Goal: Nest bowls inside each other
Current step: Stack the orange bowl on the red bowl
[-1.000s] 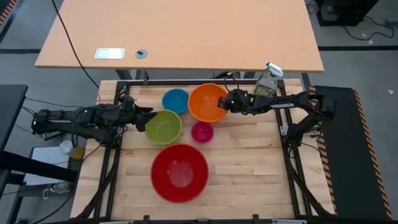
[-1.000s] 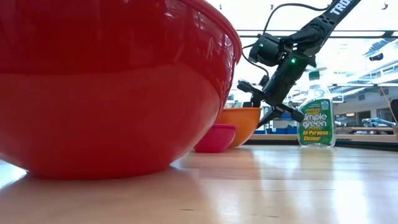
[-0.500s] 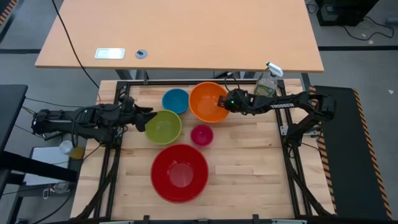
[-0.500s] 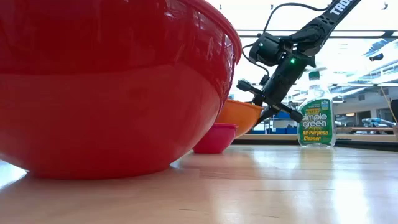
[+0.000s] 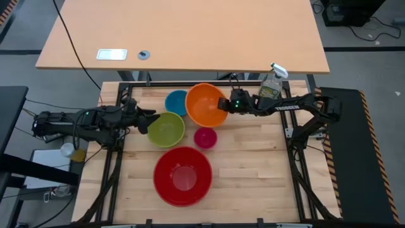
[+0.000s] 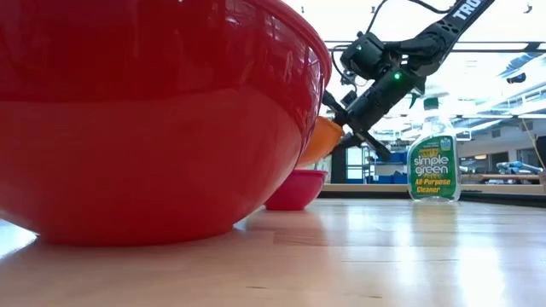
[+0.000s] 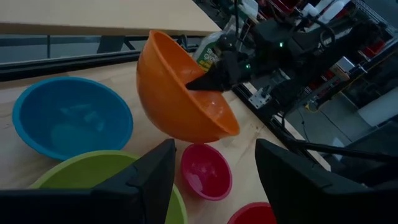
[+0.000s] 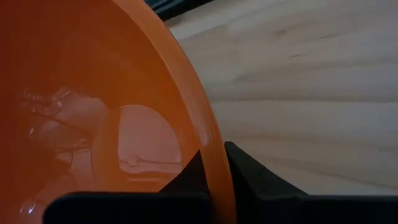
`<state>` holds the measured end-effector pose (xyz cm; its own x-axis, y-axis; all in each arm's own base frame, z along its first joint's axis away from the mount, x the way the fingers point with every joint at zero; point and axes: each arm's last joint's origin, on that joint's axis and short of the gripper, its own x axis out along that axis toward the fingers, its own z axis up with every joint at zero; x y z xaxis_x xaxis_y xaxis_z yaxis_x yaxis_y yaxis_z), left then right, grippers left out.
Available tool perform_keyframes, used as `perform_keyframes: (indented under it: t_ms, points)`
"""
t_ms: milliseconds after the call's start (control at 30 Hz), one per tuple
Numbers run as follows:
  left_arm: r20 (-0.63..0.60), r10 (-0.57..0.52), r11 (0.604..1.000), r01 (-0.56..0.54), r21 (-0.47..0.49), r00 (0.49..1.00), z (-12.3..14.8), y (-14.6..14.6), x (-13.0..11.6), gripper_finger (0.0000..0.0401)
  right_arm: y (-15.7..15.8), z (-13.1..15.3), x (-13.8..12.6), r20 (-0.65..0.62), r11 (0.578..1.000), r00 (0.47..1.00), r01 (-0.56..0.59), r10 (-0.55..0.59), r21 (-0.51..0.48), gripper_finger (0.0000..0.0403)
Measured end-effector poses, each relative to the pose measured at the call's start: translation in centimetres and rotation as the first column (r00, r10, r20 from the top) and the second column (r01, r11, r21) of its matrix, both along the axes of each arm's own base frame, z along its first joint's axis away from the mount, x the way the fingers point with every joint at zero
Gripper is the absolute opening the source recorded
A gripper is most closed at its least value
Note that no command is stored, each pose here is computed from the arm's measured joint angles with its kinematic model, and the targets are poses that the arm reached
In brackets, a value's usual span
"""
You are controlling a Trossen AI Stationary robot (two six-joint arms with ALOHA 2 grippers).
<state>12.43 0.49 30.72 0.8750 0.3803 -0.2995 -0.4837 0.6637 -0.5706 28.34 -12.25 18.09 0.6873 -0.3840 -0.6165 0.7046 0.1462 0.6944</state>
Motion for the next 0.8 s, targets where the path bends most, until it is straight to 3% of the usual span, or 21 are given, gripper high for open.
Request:
perform_keyframes:
  t_ms: [200,400,633,800]
  points:
    - [-0.057,-0.125,0.992,0.123,-0.036,0.991,-0.5,-0.3,0.0,0.0224,1.4,2.4,2.0,0.008,0.978,0.98,-0.2,0.201,-0.057,0.0033]
    - [-0.113,-0.223,0.972,0.211,-0.108,0.968,-1.2,-0.7,-0.3,0.0224,3.7,6.1,3.9,-0.109,0.935,0.941,-0.333,0.321,-0.126,0.0033]
    - [-0.122,-0.303,0.952,0.294,-0.086,0.945,-1.1,-0.9,-0.2,0.0224,7.4,10.3,5.8,-0.07,0.839,0.865,-0.499,0.496,-0.216,0.0033]
    - [-0.108,-0.315,0.949,0.311,-0.055,0.943,-0.9,-0.9,-0.1,0.0224,10.7,10.5,6.7,-0.048,0.804,0.824,-0.562,0.565,-0.194,0.0034]
